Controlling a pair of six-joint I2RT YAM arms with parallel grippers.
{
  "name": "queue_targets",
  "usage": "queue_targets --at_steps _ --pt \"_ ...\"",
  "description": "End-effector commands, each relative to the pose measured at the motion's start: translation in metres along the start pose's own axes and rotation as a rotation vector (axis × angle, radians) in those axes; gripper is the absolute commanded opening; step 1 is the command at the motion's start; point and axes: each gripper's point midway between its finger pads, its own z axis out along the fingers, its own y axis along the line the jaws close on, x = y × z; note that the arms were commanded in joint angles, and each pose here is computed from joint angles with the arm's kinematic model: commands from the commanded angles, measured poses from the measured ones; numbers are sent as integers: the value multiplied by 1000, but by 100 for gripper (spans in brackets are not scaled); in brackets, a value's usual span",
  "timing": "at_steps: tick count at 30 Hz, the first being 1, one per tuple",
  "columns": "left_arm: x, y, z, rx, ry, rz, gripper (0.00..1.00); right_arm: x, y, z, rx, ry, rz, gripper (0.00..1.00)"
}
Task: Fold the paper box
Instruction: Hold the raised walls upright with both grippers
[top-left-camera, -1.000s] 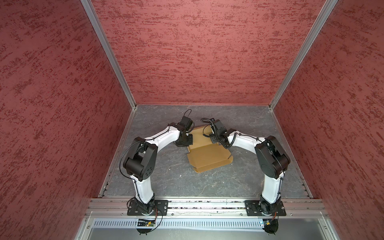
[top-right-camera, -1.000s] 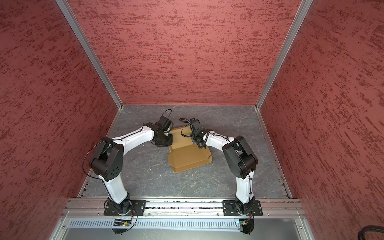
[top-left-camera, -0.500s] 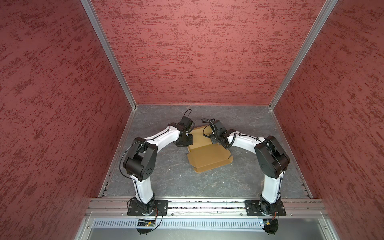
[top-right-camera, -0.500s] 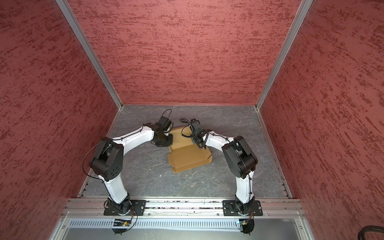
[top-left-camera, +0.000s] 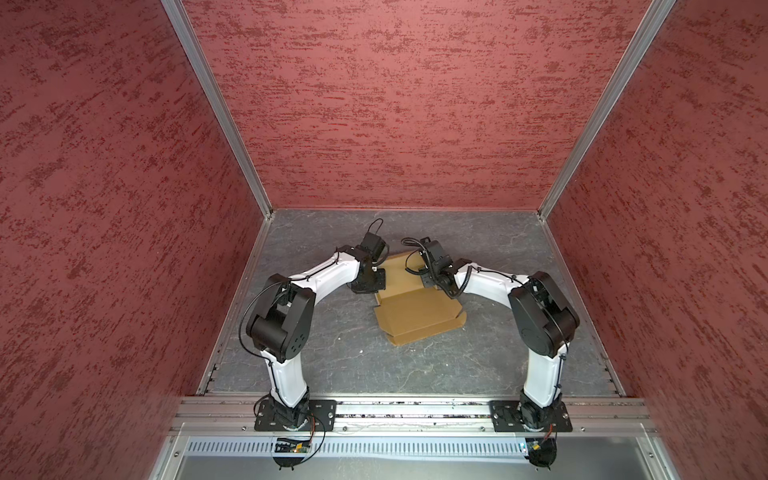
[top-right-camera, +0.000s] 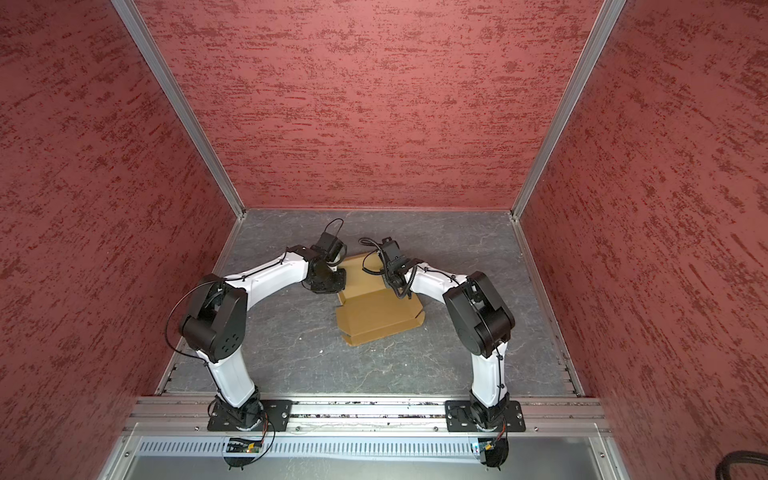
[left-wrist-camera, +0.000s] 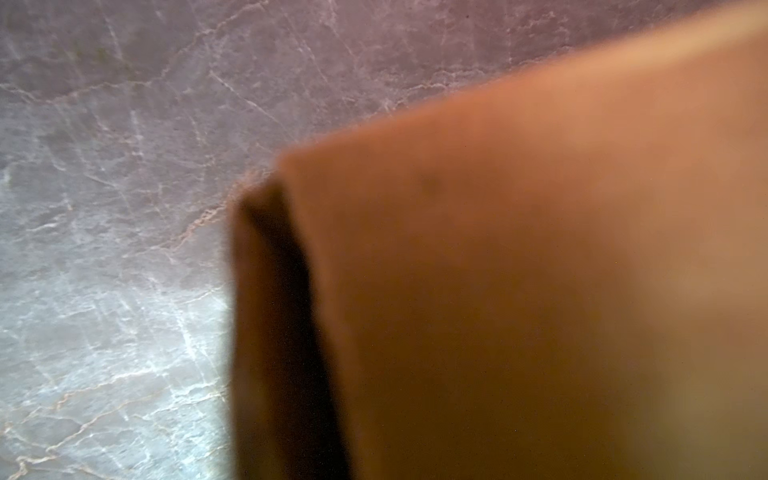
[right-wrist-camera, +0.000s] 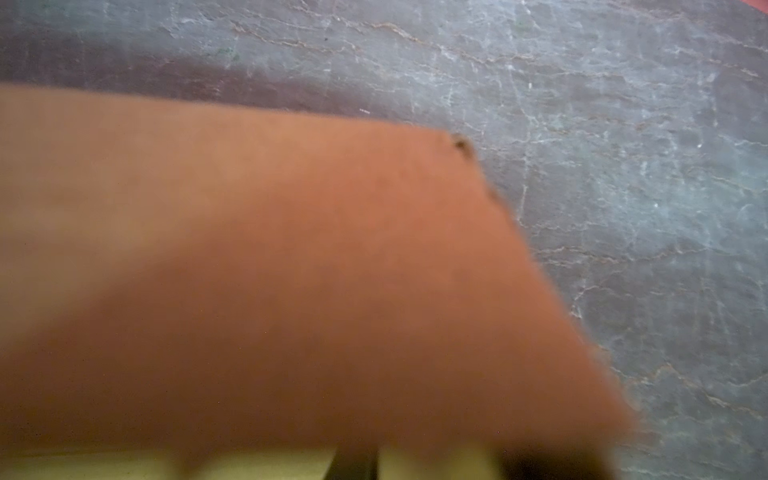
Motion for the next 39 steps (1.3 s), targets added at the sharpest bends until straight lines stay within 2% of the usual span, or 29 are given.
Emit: queue_targets --at_steps 1,9,20,26,32,39 --pt "-14 -29 -11 100 -69 54 0 8 17 -5 -53 14 2 13" --pt "-14 -27 -11 91 -74 55 0 -14 5 -20 -5 -72 87 18" --pt "-14 -23 -10 78 -75 50 0 -24 -13 -29 55 -144 181 23" --pt "-14 -23 -9 75 -72 50 0 -26 -24 -33 86 -162 218 17" --pt "-12 -24 -11 82 -69 49 0 -23 -29 -30 80 -154 241 1" --pt "-11 -31 -21 120 -65 30 0 -19 -22 -19 52 -100 210 0"
